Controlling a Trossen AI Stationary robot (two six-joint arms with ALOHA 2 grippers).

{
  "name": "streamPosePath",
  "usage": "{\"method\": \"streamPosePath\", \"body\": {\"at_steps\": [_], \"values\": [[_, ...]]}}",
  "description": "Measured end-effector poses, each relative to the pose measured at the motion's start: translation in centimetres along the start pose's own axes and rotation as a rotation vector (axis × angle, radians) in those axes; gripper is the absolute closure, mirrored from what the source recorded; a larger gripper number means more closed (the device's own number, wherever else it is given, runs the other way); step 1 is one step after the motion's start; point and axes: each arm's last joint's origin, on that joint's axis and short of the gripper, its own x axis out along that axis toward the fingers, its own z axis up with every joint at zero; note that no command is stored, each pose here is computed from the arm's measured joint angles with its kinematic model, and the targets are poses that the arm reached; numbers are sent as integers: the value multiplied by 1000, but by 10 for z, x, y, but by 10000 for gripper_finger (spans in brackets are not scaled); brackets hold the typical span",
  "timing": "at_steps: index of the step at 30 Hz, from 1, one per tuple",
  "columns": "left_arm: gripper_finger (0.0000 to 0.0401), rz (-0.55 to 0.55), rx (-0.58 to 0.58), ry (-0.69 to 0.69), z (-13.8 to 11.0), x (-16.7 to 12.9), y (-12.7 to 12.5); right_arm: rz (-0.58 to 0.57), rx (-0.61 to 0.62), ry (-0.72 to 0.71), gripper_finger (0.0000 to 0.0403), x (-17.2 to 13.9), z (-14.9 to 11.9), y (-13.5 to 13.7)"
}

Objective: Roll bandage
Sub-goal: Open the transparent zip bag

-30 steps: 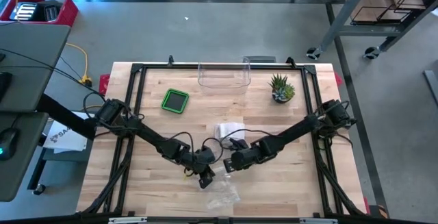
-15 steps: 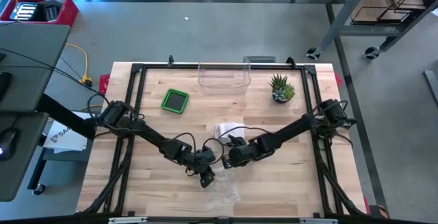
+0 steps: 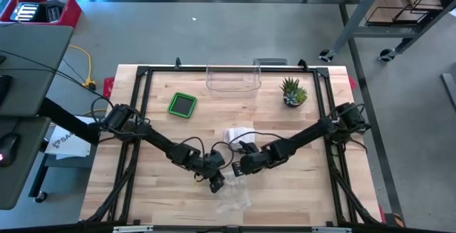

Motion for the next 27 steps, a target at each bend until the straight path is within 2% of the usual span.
{"method": "streamPosePath", "body": {"at_steps": [4,9,14,18,27], "values": [[401,-16,75,29,5,0,4,-18,-1,0,403,-1,0,-2],[401,-52,222,100,4,-1,5,-27,17,7,403,-1,-3,-2],[401,-40,295,147,0,-2,7,-33,31,1,403,-1,-9,-3],[401,-37,296,141,2,-1,9,-8,50,1,403,-2,-11,-1],[401,-34,244,119,8,0,12,-30,116,-17,403,4,-15,-5]]}}
